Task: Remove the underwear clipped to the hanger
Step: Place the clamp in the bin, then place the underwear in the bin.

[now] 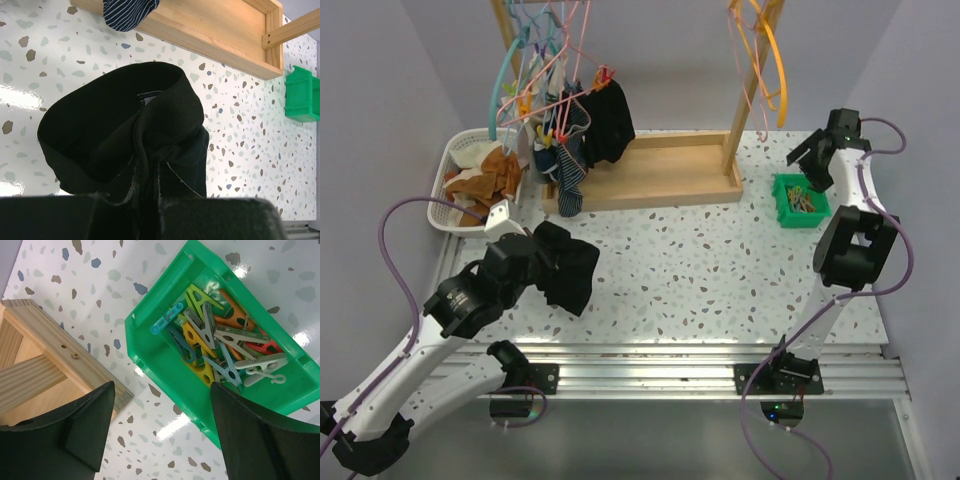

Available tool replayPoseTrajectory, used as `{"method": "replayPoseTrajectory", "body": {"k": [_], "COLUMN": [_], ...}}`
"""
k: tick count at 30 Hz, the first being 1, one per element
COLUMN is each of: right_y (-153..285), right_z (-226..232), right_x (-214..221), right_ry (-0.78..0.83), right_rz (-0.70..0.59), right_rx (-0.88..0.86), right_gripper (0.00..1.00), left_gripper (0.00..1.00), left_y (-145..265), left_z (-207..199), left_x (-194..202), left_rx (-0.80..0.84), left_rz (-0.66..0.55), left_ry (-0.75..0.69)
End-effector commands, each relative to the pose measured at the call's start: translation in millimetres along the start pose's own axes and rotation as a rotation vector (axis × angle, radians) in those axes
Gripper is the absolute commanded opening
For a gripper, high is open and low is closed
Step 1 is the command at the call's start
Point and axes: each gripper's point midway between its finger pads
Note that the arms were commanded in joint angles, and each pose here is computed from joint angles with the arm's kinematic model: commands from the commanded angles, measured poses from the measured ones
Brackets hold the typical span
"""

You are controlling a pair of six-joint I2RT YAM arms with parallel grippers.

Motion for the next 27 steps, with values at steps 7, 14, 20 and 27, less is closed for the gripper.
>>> {"method": "replayPoseTrajectory", "body": {"k": [7,14,20,27], "right_y": [98,148,185,215], "right_z": [-7,2,-45,-90], "right_x": [32,154,217,259], "right_ry": [-0.034,0.218,0.416,0.465], "right_rz": [-0.007,0.144,0.311,0.441], "right_rx": [-0.126,-0.221,-0.261,-0.275], "right_gripper": [0.84,0.88,0.9,0.92], "left_gripper": [0.0,0.0,0.0,0.0], "left_y": [-14,-30,-54,-77], "left_z": [3,39,75,136], "left_x": [16,19,-35,-127], "left_rx": [-0.031,-0.14,-0.201,-0.329], "left_rz": [0.028,0.02,-0.023,-0.176], "left_ry": [0.084,0.149,0.14,0.209]}}
Point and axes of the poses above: each gripper's point midway between its finger pads, its own y axis back along the fingers, its own z axis along the line the jaws close on, x = y × z, and after that the axes turned 11 degrees about -y, right-handed
